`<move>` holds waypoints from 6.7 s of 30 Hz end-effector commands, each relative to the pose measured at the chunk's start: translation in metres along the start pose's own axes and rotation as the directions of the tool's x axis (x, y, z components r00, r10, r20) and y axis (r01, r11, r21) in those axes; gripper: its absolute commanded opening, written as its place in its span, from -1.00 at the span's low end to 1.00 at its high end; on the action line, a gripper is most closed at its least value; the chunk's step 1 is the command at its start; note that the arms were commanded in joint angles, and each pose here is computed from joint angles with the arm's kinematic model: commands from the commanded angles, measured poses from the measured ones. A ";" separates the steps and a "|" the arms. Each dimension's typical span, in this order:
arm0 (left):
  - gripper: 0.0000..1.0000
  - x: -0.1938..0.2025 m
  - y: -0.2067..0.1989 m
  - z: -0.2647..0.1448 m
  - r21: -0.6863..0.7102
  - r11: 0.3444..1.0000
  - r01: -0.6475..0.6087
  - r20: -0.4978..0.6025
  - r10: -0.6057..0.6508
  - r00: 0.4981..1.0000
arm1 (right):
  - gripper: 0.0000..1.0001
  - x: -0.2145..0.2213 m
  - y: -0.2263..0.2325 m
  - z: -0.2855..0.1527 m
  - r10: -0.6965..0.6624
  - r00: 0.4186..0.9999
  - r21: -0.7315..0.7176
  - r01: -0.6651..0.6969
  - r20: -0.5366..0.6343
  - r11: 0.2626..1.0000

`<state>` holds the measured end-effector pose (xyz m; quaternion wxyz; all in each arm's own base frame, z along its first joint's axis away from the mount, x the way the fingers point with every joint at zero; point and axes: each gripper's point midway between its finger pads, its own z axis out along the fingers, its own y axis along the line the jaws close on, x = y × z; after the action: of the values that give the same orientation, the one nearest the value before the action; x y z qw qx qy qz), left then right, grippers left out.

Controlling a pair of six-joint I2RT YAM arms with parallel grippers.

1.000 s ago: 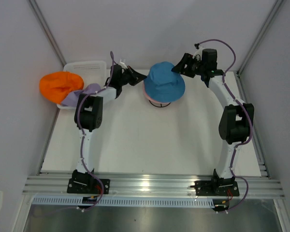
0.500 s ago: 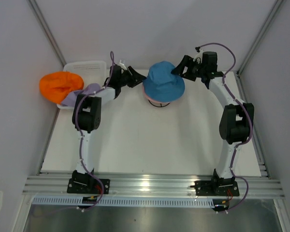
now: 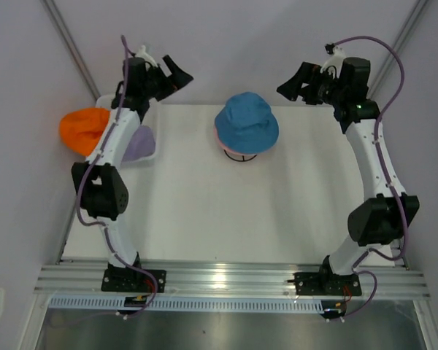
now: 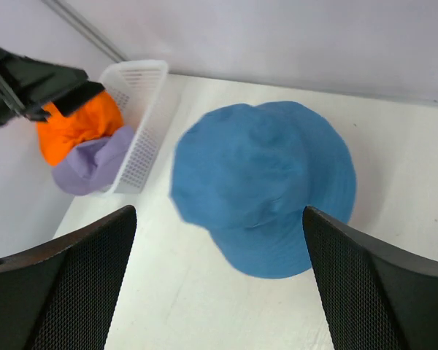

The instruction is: Stack the hats

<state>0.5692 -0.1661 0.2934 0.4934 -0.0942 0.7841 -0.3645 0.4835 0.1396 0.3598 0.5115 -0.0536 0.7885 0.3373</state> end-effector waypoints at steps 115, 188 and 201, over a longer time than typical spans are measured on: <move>-0.99 0.015 -0.221 -0.037 -0.157 0.883 -0.442 0.218 0.467 0.857 | 0.47 0.007 0.087 0.057 0.609 0.791 -0.361 -0.550 0.065 0.753; 0.62 0.132 -0.013 0.036 -0.030 0.938 0.346 0.005 -0.346 0.938 | -1.00 0.144 -0.088 0.095 0.484 0.866 -0.150 -0.499 -0.127 0.854; 0.56 0.132 0.005 0.034 0.077 0.915 0.395 0.074 -0.401 0.913 | -1.00 0.147 -0.093 0.099 0.486 0.860 -0.133 -0.506 -0.153 0.852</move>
<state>0.5327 -0.2610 0.1860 0.4215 -0.2450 0.7428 -0.4589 0.5248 0.1695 0.1829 0.3608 0.0860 0.7613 0.5318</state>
